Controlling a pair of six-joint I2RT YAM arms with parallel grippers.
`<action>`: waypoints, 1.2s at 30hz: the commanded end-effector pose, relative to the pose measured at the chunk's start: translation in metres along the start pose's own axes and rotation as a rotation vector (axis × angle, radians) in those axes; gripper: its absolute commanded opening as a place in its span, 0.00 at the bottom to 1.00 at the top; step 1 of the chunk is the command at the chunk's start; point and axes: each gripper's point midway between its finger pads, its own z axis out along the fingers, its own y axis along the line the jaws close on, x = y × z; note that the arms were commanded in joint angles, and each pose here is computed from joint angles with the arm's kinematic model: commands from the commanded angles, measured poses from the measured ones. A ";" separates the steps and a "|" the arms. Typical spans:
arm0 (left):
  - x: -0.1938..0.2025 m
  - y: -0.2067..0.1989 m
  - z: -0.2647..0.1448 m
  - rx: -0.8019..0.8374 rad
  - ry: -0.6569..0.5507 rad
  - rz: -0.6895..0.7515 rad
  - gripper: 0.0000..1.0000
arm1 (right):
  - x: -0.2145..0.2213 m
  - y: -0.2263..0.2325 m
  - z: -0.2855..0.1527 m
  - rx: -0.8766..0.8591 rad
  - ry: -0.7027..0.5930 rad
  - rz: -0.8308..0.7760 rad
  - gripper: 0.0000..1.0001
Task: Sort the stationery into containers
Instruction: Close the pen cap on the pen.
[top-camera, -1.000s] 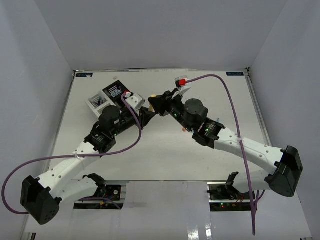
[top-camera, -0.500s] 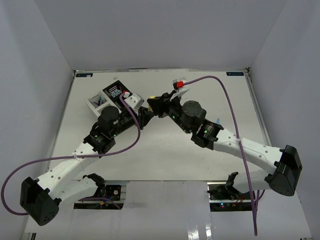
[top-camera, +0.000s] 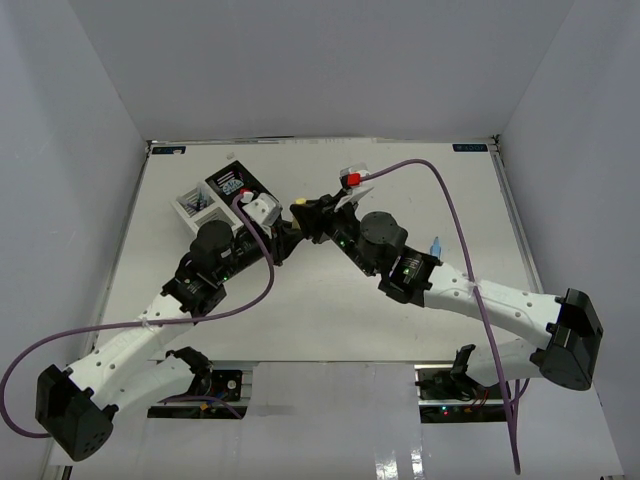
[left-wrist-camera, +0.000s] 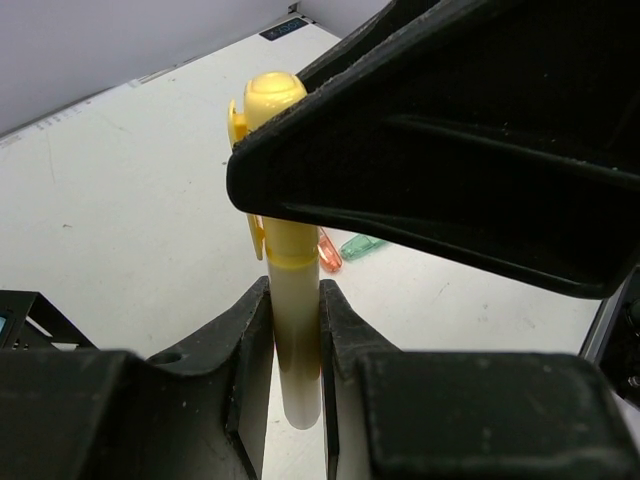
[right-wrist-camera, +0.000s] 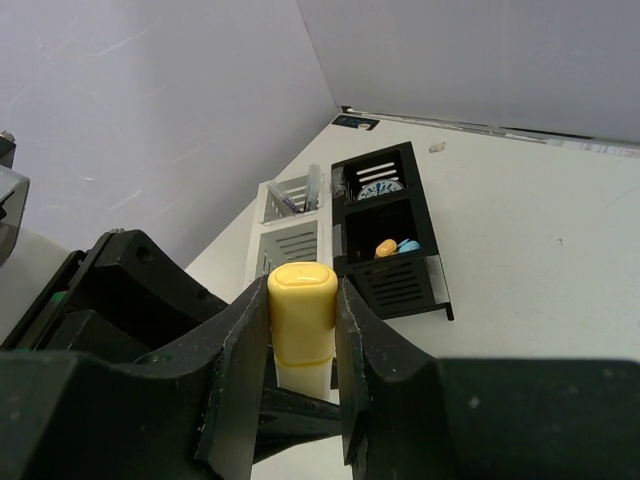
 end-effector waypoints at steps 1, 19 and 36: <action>-0.036 -0.006 -0.006 0.020 -0.124 0.029 0.00 | 0.011 0.002 -0.008 -0.028 0.026 -0.042 0.10; -0.032 -0.024 -0.006 0.134 -0.126 0.062 0.00 | 0.005 0.002 -0.015 -0.040 0.014 -0.068 0.29; -0.024 -0.022 0.000 0.133 -0.097 0.051 0.00 | -0.015 0.001 -0.022 -0.037 -0.029 -0.092 0.40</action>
